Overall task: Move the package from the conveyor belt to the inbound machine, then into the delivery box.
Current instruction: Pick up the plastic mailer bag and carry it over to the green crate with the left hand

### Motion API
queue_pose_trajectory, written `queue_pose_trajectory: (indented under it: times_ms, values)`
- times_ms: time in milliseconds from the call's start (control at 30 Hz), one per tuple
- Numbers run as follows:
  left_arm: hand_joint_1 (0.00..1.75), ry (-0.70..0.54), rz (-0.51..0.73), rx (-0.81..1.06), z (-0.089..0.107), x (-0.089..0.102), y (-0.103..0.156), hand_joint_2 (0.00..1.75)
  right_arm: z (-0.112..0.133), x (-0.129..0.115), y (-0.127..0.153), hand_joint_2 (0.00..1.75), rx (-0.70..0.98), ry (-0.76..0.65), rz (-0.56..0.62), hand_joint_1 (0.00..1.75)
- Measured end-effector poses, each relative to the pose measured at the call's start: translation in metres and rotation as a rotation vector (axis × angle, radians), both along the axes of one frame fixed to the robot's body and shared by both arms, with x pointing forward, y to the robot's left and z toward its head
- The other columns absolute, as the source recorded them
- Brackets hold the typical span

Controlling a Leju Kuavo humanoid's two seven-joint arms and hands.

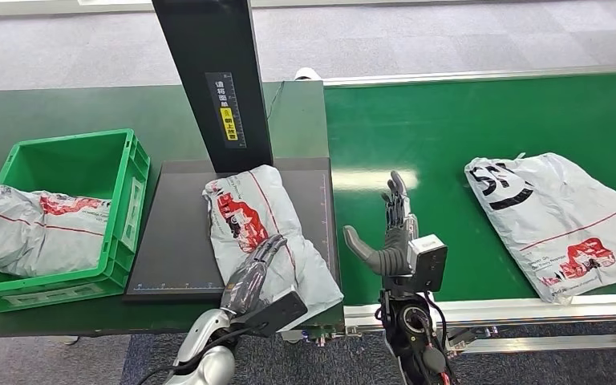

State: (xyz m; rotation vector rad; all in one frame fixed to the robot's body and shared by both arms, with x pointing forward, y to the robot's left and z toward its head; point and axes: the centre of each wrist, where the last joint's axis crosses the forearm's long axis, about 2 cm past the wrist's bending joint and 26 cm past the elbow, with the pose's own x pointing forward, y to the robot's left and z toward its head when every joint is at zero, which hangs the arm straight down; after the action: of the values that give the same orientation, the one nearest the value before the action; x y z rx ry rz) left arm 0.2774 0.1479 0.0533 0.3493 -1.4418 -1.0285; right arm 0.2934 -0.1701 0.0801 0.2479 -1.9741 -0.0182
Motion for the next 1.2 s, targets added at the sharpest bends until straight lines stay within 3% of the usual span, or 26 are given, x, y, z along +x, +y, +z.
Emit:
queue_pose_trajectory:
  times_ms: [300,467,633,800,1033,1200]
  values:
    - [1.42,-0.016,-0.017,-0.026,0.001,0.001,-0.002,1.75,0.001,-0.004,-0.001,1.75,0.006,-0.004,-0.005,0.0]
    - [1.72,-0.037,-0.013,-0.058,0.002,0.001,-0.002,1.75,0.001,-0.004,-0.002,1.75,0.006,-0.005,-0.004,0.0]
    - [1.75,-0.094,-0.002,-0.13,0.004,-0.001,-0.002,1.75,0.001,-0.006,-0.003,1.75,0.007,-0.004,-0.008,0.0]
    - [1.75,-0.208,0.032,-0.229,0.009,-0.003,0.001,1.75,-0.001,-0.009,-0.004,1.75,0.01,-0.002,-0.01,0.0]
    - [1.75,-0.517,0.137,-0.328,0.029,0.002,0.012,1.75,-0.001,-0.01,-0.005,1.75,0.013,-0.003,-0.013,0.0]
    - [1.75,-0.625,0.188,-0.348,0.038,0.003,0.016,1.75,-0.001,-0.01,-0.005,1.75,0.015,-0.006,-0.015,0.0]
